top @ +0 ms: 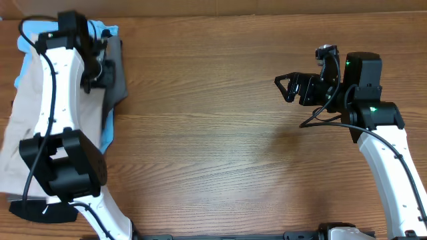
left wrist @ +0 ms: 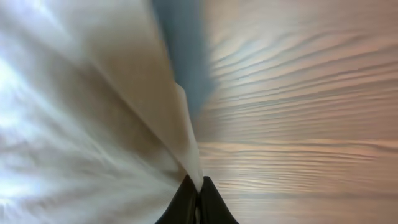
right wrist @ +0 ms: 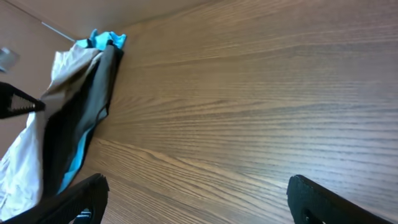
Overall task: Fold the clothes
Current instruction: 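Grasp the beige shorts' edge with the left gripper, then drag the beige shorts right onto the open table with the left gripper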
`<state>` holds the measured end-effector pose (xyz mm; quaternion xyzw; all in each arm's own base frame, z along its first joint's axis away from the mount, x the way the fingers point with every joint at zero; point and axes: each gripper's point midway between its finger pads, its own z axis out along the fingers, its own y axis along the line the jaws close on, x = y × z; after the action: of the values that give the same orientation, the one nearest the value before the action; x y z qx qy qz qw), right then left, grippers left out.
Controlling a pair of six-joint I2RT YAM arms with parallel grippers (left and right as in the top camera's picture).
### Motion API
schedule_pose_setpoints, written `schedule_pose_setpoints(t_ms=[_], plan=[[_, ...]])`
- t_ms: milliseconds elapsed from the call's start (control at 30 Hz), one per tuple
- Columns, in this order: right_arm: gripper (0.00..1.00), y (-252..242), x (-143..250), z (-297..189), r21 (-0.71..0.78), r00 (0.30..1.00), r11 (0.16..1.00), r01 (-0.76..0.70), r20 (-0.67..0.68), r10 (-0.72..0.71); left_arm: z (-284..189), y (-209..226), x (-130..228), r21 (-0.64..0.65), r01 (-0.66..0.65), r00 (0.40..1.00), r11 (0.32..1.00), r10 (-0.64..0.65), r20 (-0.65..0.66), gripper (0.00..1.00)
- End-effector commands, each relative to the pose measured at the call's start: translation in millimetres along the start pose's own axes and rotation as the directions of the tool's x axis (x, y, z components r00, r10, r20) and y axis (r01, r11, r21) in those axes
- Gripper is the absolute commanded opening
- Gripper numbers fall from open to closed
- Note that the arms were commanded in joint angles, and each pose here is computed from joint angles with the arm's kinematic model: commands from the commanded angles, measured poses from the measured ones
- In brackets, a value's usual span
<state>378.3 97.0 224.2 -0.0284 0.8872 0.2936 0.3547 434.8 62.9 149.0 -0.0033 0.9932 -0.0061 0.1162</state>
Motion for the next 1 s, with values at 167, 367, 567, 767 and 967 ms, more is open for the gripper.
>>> schedule_pose_setpoints(t_ms=[167, 367, 567, 767, 967], plan=[[0.94, 4.7, -25.4, -28.3, -0.046, 0.995, 0.998, -0.039, 0.089, 0.043, -45.5, -151.3, -13.2, 0.369, -0.177, 0.982, 0.912, 0.139, 0.127, 0.04], [0.94, -20.6, -35.0, -60.7, -0.003, 0.983, 0.995, -0.097, 0.155, 0.096, -50.9, -229.8, -11.0, 0.399, -0.327, 0.942, 0.857, 0.265, 0.204, 0.04], [0.94, -48.1, -32.5, -80.8, 0.057, 0.971, 0.984, -0.169, 0.181, 0.157, -45.8, -307.2, -13.7, 0.394, -0.447, 0.887, 0.803, 0.343, 0.309, 0.04], [0.94, -68.6, -34.2, -92.1, 0.107, 0.959, 0.971, -0.212, 0.214, 0.185, -16.8, -375.1, -13.6, 0.418, -0.528, 0.841, 0.739, 0.388, 0.377, 0.08], [0.95, -80.0, -33.1, -94.5, 0.168, 0.957, 0.960, -0.226, 0.225, 0.186, 1.5, -403.6, -16.9, 0.421, -0.566, 0.814, 0.709, 0.400, 0.421, 1.00]])
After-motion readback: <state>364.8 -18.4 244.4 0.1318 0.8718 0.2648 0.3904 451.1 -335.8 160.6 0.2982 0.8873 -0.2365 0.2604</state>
